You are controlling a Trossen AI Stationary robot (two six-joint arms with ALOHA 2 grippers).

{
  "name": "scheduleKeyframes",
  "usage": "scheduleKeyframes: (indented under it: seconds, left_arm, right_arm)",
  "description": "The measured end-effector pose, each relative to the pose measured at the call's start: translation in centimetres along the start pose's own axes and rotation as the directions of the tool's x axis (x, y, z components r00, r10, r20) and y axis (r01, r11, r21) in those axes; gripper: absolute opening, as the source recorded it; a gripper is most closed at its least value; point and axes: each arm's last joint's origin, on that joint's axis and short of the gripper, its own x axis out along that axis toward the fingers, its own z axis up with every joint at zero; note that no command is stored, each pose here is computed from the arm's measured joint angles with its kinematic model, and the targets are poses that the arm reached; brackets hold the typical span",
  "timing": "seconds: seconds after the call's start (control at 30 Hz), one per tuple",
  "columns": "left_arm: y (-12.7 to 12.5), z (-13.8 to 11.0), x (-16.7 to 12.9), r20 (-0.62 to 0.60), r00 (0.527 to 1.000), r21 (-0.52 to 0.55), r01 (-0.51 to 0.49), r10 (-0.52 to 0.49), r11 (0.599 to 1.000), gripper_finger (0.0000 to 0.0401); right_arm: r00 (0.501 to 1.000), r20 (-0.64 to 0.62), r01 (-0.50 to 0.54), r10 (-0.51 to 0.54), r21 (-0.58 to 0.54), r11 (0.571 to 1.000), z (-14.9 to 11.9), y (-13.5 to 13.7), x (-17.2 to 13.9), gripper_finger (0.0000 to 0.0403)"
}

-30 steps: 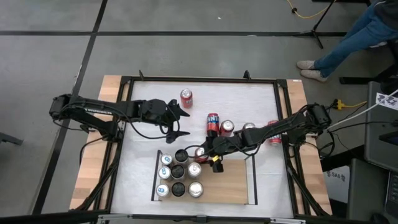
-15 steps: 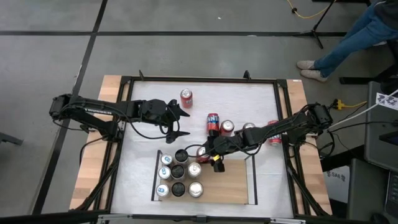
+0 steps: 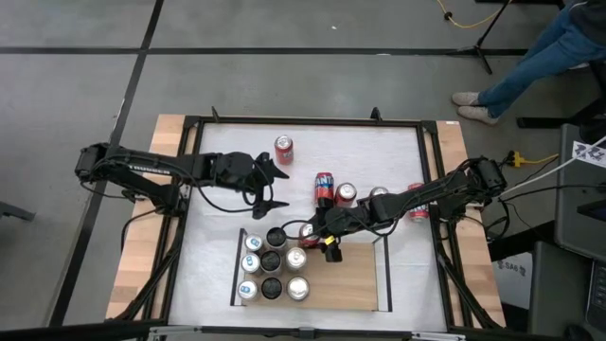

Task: Place canned beverage on shelf
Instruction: Put the red soda can on the shelf aligned with the silver soda can

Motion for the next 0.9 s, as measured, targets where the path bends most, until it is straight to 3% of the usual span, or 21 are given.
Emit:
scheduleKeyframes:
  seconds: [0.27,0.57,0.9]
  left_arm:
    - [-0.9,0.0,0.0,0.001,1.000,0.019,0.029,-0.029,0.999,0.0387]
    - [-0.8,0.3,1.8,0.062,0.998,-0.008,0.027,-0.026,1.000,0.0387]
    - [-0.7,-0.9,4.0,-0.014,0.999,0.005,0.029,-0.029,1.000,0.0387]
  right_arm:
    - [1.000,0.001,0.000,0.000,0.000,1.000,0.0,0.0,0.0,0.0294]
    - [0.997,-0.004,-0.077,0.077,0.001,0.997,0.0,0.2,0.0,0.0294]
    - [0.997,-0.011,-0.077,0.077,0.000,0.997,0.0,0.2,-0.1,0.0294]
